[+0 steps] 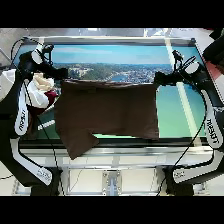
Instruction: Fold the shirts.
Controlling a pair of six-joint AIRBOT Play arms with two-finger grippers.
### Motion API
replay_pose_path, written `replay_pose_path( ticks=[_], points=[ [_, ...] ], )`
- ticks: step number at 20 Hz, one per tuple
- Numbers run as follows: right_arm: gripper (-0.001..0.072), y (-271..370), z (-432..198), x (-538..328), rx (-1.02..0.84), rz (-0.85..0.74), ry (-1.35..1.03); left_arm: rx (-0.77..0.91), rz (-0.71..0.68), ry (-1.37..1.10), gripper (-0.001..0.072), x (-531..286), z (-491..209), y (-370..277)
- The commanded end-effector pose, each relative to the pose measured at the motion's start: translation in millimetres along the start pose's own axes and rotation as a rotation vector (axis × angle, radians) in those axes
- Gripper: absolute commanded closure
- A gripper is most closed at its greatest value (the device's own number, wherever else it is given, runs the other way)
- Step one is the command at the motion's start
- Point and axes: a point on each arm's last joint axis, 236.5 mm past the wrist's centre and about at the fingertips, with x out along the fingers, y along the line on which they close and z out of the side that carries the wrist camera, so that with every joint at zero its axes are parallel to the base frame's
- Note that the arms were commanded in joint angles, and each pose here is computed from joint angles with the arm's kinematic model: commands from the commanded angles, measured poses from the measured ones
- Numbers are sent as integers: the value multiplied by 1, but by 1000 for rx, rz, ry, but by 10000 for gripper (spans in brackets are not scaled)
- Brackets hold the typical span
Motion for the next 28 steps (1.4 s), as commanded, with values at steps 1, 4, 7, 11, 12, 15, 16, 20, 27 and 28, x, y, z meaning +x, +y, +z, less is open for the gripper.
replay_pose_path(
  ticks=[1, 4, 7, 11, 12, 15, 16, 20, 27, 28],
  points=[
    [707, -4, -14, -6, -18, -44, 58, 26, 54, 74, 699, -8, -18, 11],
    [707, -10, -51, -21, -61, -116, 190, 36, 87, 114, 699, -16, -35, 18],
    [707, -22, -101, -13, -46, -152, 278, 27, 86, 185, 699, -7, -65, 19],
    [707, -27, -154, 17, 37, -119, 334, 12, 78, 285, 699, 12, -105, 21],
    [707, -25, -159, 22, 31, -119, 337, 10, 76, 302, 699, 15, -111, 21],
    [707, -17, -155, 29, 5, -114, 305, 3, 73, 350, 698, 23, -131, 21],
    [706, -15, -154, 31, 3, -111, 297, 1, 72, 362, 698, 25, -135, 22],
    [672, -13, -159, 27, 5, -107, 326, -3, 68, 394, 596, 26, -146, 21],
    [364, -8, -123, -77, -158, -227, 298, -18, 88, 256, 103, -55, -119, 24],
    [364, -16, -117, -103, -167, -276, 250, -35, 100, 210, 103, -79, -119, 29]
  ],
)
